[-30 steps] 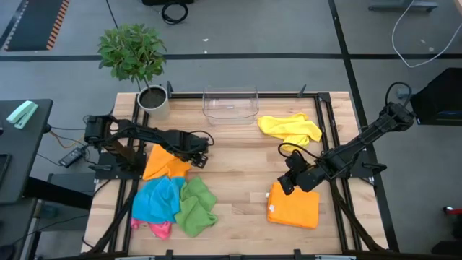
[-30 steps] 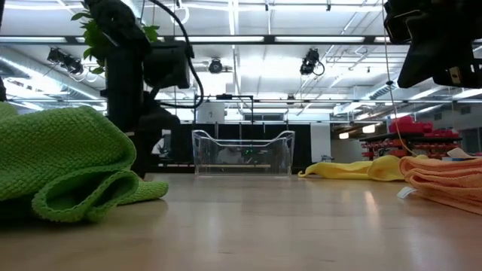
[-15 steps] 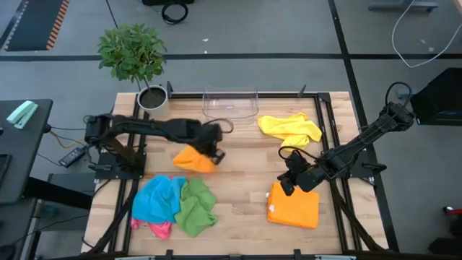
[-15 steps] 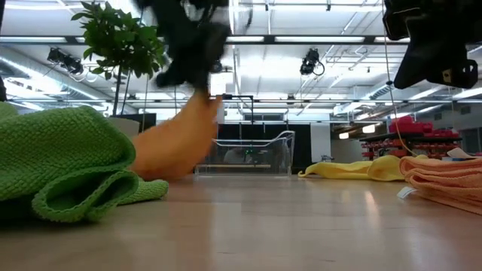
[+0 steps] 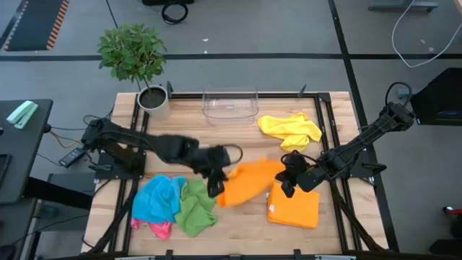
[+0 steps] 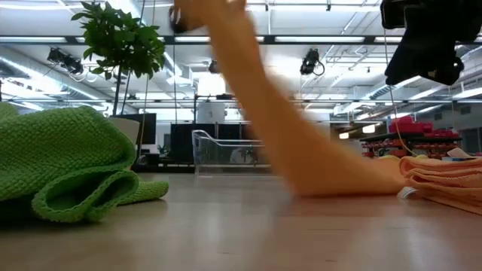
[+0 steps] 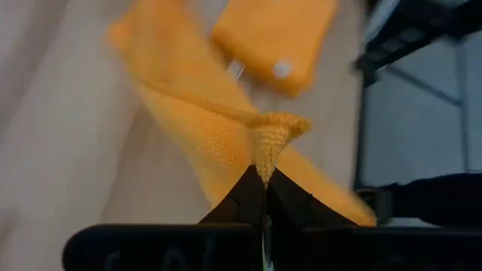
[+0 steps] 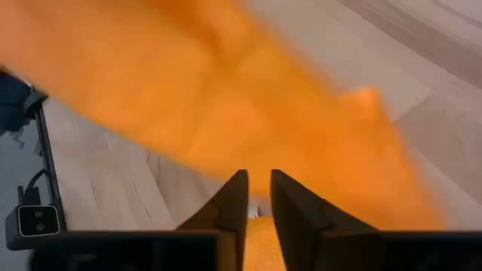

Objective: Fold microfiber towels
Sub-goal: Fold the orange towel on the table

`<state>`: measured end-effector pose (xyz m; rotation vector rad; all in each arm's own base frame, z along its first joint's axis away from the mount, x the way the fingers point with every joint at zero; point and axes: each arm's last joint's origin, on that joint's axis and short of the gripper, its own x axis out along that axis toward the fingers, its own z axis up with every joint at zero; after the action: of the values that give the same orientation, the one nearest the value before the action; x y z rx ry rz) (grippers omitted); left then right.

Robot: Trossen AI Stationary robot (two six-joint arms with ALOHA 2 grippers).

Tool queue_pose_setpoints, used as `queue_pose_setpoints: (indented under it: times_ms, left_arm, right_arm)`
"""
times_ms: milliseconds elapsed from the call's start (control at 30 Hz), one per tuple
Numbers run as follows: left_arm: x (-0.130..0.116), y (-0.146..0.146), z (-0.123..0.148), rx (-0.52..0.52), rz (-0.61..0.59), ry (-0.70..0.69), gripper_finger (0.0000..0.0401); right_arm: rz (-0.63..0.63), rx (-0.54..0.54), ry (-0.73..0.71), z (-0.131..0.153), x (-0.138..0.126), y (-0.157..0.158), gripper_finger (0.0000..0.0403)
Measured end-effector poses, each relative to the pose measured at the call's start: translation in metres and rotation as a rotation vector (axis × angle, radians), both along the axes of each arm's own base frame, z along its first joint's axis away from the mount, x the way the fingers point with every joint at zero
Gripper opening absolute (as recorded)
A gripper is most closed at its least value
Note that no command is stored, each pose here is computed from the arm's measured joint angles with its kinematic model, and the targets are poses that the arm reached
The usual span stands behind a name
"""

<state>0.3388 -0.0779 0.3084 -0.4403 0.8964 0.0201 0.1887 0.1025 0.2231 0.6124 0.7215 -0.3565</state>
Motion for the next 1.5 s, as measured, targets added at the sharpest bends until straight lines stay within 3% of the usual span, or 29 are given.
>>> queue_pose_setpoints:
  times_ms: [200,367,467,633,767,1000,1167,1367,1500]
  left_arm:
    - [-0.015,-0.013,-0.085,-0.124,0.125,0.074,0.0029]
    - [-0.028,-0.016,-0.12,-0.198,0.196,0.085,0.0008]
    - [-0.03,-0.019,-0.123,-0.21,0.187,0.069,0.0019]
    - [-0.032,-0.022,-0.123,-0.205,0.171,0.069,0.005]
    - [-0.032,-0.022,-0.123,-0.204,0.174,0.069,0.0061]
    - [-0.032,-0.022,-0.123,-0.199,0.166,0.067,0.0082]
    - [-0.033,-0.022,-0.12,-0.192,0.15,0.058,0.0115]
    - [-0.039,-0.018,-0.103,-0.188,0.123,0.019,0.0192]
    - [-0.042,-0.009,-0.101,-0.174,0.149,0.044,0.0233]
  right_arm:
    - [-0.049,-0.012,0.001,-0.001,0.001,-0.004,0.0142]
    - [-0.153,-0.037,0.145,-0.015,0.004,-0.022,0.0177]
    - [-0.178,-0.02,0.272,-0.023,0.006,-0.038,0.0181]
    - [-0.029,-0.003,0.375,-0.033,0.011,-0.054,0.0181]
    - [0.043,0.062,0.395,-0.049,0.009,-0.069,0.0182]
    - [0.131,0.029,0.364,-0.058,0.009,-0.071,0.018]
    - [0.13,0.027,0.385,-0.062,0.006,-0.072,0.0141]
    - [0.156,0.003,0.386,-0.063,0.005,-0.072,0.0022]
    - [0.15,-0.01,0.371,-0.063,0.006,-0.072,0.0008]
